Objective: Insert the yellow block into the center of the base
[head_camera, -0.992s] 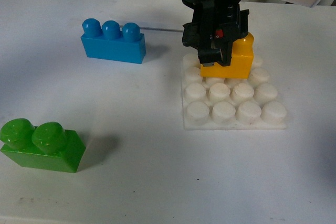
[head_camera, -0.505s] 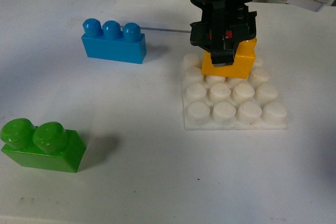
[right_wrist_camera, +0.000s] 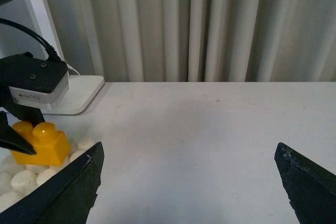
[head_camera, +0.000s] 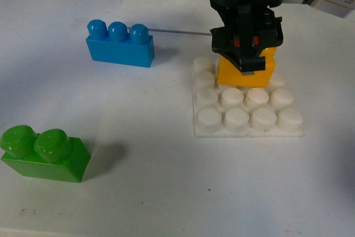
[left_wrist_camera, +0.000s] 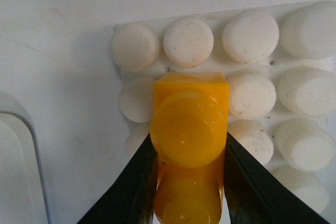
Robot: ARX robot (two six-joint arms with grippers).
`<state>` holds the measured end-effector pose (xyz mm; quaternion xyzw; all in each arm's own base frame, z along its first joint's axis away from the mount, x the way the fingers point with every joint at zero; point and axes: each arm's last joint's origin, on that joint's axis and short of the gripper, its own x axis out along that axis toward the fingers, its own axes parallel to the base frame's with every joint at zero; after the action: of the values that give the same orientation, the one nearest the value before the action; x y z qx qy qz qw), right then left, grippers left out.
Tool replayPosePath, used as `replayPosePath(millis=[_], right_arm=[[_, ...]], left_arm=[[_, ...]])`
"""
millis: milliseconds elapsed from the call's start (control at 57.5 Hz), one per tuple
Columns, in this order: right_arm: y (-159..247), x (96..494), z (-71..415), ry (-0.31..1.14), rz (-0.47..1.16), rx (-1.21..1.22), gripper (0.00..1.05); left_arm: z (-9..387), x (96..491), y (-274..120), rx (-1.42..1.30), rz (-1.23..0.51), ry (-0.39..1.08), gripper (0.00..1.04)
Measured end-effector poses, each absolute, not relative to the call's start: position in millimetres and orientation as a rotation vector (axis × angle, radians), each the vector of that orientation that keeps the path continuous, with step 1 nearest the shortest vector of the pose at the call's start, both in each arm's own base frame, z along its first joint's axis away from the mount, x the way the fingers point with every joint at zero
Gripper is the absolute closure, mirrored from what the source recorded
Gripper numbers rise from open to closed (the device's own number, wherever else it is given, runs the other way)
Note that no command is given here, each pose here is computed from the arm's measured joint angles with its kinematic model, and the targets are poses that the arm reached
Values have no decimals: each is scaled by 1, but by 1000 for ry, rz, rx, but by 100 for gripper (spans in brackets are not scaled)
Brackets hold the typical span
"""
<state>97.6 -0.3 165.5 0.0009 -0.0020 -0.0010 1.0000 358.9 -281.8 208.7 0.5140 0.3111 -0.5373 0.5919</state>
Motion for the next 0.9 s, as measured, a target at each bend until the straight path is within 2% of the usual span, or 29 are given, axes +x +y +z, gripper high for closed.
replayPosePath(millis=[365, 713, 766, 905], right_arm=[[0, 98, 166, -4, -2, 1, 9], [0, 98, 166, -4, -2, 1, 9], [0, 98, 166, -4, -2, 1, 9], [0, 98, 166, -4, -2, 1, 9]], left_arm=[[197, 355, -285, 1204, -1237, 762, 74], [192, 355, -282, 1193, -1223, 735, 74], [193, 356, -281, 1188, -1216, 732, 70], [193, 361, -276, 1193, -1190, 736, 48]])
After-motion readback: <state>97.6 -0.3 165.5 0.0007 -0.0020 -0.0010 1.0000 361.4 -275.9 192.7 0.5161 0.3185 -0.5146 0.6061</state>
